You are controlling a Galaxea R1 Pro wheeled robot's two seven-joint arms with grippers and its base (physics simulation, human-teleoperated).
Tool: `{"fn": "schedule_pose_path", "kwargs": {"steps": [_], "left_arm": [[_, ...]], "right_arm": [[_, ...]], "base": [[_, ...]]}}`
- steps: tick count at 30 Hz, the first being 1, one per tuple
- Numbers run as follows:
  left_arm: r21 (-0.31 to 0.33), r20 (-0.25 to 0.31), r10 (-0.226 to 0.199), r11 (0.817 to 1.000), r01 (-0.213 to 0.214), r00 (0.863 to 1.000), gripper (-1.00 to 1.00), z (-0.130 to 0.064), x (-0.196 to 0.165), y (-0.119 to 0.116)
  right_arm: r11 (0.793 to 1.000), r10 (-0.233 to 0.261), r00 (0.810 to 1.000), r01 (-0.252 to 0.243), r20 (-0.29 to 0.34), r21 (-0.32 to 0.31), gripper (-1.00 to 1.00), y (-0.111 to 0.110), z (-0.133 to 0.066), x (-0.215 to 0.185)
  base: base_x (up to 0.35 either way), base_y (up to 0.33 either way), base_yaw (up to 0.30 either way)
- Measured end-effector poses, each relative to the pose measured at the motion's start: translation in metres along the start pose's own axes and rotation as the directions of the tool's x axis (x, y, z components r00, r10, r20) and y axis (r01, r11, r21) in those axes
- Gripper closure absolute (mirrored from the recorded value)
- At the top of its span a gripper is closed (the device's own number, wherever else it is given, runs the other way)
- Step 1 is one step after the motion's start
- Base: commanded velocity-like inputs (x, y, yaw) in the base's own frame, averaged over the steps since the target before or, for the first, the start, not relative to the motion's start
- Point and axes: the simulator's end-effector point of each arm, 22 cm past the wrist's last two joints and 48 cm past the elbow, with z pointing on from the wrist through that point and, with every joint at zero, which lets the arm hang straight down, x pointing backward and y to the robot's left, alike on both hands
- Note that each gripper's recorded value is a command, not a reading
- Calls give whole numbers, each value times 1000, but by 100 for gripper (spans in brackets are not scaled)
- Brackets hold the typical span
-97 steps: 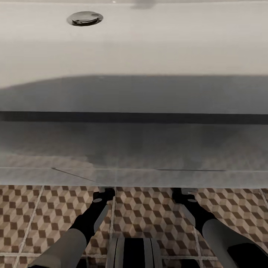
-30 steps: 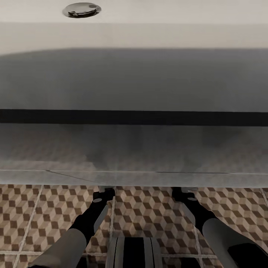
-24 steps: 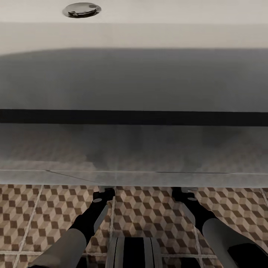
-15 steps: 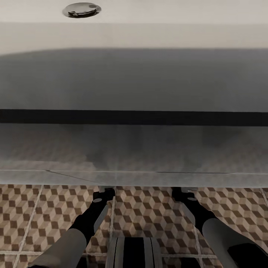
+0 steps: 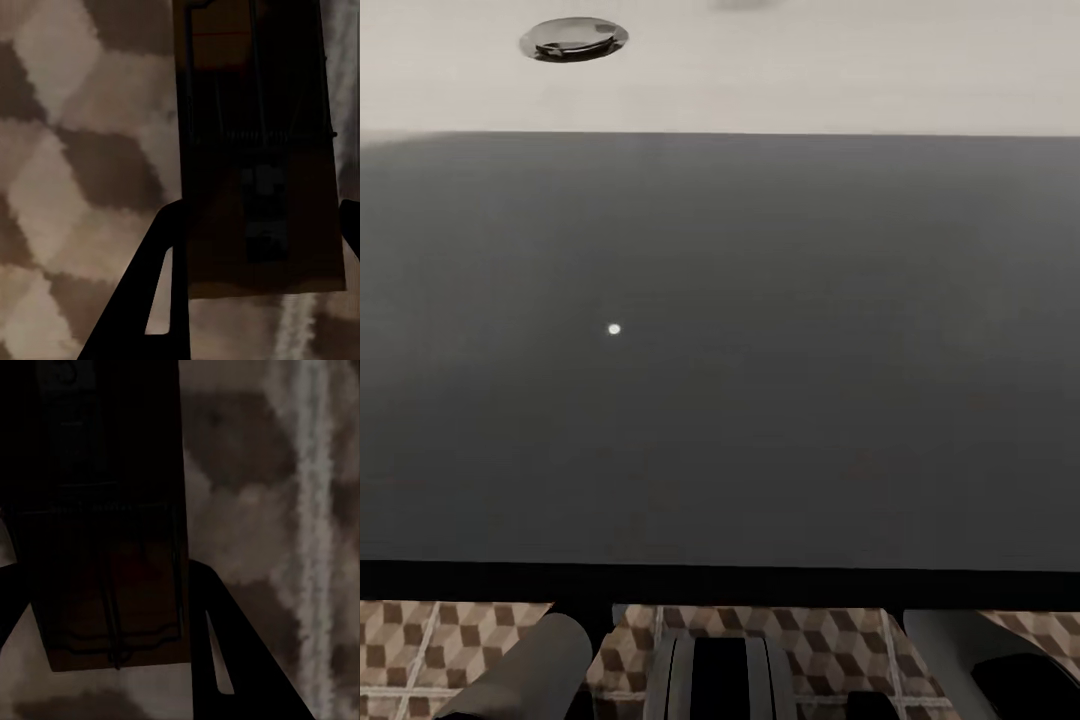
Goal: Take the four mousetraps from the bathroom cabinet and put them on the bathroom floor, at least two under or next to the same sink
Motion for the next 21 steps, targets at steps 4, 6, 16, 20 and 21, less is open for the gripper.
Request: {"fn": "schedule_pose_path", "kwargs": {"steps": [4, 6, 16, 20, 21], "left_arm": [[3, 16, -4, 1000, 4, 1000, 100, -1, -8, -1], [4, 21, -6, 1000, 6, 1000, 100, -1, -10, -1], [4, 24, -8, 1000, 8, 1000, 100, -2, -12, -1], [5, 24, -9, 1000, 9, 1000, 100, -2, -12, -2], [5, 24, -10, 1000, 10, 1000, 100, -1, -12, -2]], "right_arm": [[1000, 0, 1000, 0, 0, 0, 100, 0, 0, 0], [1000, 0, 1000, 0, 0, 0, 100, 0, 0, 0], [1000, 0, 1000, 0, 0, 0, 100, 0, 0, 0], [1000, 0, 1000, 0, 0, 0, 100, 0, 0, 0], [1000, 0, 1000, 0, 0, 0, 100, 0, 0, 0]], "base": [[5, 0, 0], [1, 0, 0], [0, 0, 0], [-56, 0, 0], [-193, 0, 0]]}}
